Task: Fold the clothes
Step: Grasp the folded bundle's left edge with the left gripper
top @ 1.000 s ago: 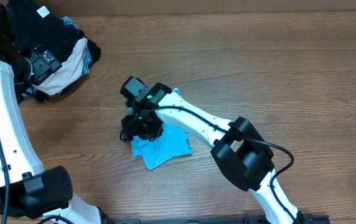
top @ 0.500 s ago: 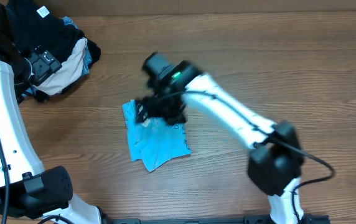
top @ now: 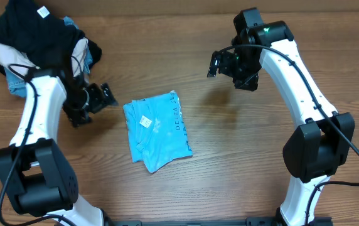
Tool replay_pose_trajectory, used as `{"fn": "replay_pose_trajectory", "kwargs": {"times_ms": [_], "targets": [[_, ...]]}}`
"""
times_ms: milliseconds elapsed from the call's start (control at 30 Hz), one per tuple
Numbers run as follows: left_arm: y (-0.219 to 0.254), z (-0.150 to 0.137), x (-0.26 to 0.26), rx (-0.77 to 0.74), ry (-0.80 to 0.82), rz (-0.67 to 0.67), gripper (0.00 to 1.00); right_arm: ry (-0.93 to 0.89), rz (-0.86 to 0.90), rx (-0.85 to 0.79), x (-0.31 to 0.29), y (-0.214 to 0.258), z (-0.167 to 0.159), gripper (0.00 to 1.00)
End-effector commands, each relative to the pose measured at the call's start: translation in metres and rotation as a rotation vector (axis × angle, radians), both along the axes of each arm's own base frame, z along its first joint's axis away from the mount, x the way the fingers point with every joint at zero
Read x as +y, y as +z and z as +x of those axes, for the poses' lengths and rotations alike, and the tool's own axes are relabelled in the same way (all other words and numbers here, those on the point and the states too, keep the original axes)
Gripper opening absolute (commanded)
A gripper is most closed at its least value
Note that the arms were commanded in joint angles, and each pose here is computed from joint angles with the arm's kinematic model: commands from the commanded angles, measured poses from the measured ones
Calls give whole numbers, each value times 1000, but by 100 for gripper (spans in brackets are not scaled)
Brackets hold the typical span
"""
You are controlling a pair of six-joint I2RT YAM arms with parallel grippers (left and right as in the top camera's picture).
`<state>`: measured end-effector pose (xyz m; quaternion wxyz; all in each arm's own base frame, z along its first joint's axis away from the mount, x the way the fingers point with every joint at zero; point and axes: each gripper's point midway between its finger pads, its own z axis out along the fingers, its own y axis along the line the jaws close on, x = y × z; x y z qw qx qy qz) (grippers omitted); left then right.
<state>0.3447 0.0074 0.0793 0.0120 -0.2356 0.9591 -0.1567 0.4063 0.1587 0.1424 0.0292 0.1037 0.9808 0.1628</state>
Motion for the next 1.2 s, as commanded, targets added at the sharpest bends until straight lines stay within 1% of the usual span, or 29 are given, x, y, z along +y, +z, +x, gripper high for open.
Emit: {"fn": "replay_pose_trajectory", "kwargs": {"times_ms": [0,100,233,300,400,567,633,800,967,1067,1167], "targets": [[-20,-11,-27,-25,-83,-119,100,42,-6,-50,0,11,3,100],[-31,-8,-46,-101,-138,-212,100,41,-11,-52,-1,11,3,100],[-42,-11,-62,-157,-192,-276,100,39,-30,-57,-3,10,4,100],[-46,-14,-66,-167,-211,-287,100,40,-32,-57,-3,10,4,100],[-46,-17,-75,-205,-269,-329,100,40,-32,-57,-3,10,4,100],[-59,-30,-86,-193,-307,-335,100,39,-33,-50,-3,5,3,100],[-62,-33,-92,-205,-315,-356,100,40,-37,-35,-4,0,0,100],[-66,-33,-101,-229,-358,-352,100,40,-44,-8,-5,-15,-4,100],[-69,-34,-106,-227,-377,-338,100,41,-45,-3,-5,-17,-4,100],[-78,-34,-97,-176,-322,-268,100,40,-45,-3,-5,-17,-4,100],[-87,-37,-98,-142,-305,-267,100,41,-44,-6,-5,-17,-4,100]]}}
